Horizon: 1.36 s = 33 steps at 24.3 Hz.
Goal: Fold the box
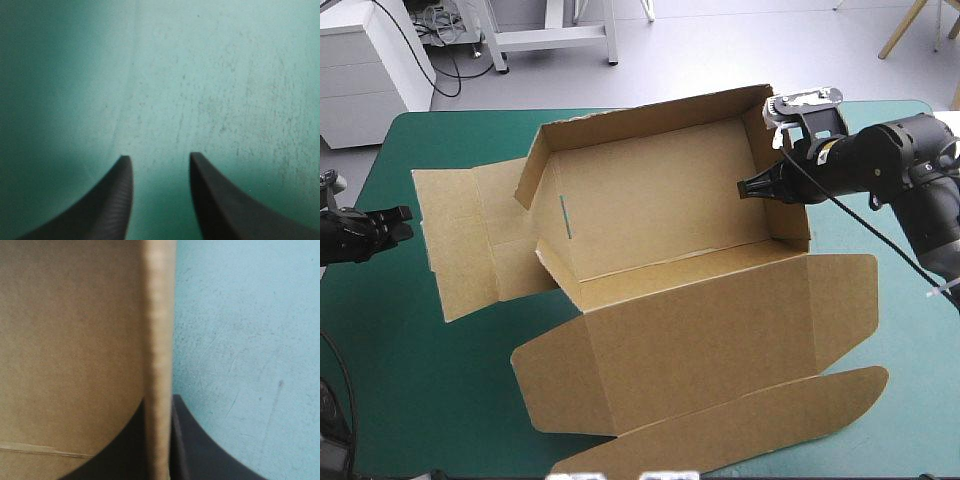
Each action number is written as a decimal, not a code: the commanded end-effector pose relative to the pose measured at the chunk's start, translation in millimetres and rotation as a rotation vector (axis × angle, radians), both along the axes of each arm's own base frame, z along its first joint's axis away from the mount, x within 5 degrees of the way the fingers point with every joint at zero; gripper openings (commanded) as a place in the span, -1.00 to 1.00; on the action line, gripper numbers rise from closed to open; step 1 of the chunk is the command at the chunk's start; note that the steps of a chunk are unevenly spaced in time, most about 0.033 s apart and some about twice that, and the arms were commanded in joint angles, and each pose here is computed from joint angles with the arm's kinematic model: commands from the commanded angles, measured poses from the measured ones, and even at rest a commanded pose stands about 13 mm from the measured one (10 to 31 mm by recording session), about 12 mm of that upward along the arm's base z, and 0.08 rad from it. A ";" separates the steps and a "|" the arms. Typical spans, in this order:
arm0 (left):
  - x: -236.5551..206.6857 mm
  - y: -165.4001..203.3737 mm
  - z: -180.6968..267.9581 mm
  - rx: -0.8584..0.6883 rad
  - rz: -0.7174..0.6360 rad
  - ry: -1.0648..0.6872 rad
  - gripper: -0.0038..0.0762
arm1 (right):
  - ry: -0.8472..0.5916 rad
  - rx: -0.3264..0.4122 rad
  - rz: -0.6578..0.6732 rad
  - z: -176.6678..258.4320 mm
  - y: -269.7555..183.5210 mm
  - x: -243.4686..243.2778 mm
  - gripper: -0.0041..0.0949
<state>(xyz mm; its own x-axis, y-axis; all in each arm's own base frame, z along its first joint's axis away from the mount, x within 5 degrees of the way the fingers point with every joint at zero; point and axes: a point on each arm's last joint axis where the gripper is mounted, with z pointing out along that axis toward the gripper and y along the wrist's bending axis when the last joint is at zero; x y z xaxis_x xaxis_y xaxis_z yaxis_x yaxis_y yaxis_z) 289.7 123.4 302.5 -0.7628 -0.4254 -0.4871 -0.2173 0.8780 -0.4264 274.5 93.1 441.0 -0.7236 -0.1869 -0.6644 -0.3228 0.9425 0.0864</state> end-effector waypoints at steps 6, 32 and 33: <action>3.1 -26.4 11.4 -0.182 -0.227 -0.060 0.76 | -0.164 0.134 0.077 20.3 11.2 5.7 -0.92; -35.8 -149.6 112.3 -0.273 -0.810 -0.699 0.63 | -0.245 0.185 -0.049 7.7 14.6 43.4 -0.96; -37.0 -150.0 113.8 -0.275 -0.809 -0.706 0.63 | -0.243 0.192 -0.048 7.8 15.1 43.2 -0.96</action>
<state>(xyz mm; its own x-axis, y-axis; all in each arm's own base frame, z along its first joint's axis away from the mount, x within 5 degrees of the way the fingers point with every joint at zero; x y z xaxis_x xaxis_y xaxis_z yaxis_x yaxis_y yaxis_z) 272.1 -15.4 388.4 -0.5184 -0.0531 -0.8535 0.6587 0.6117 -0.4381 327.0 111.0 419.7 -0.6407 -0.0910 -0.7623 -0.3064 0.9408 0.1452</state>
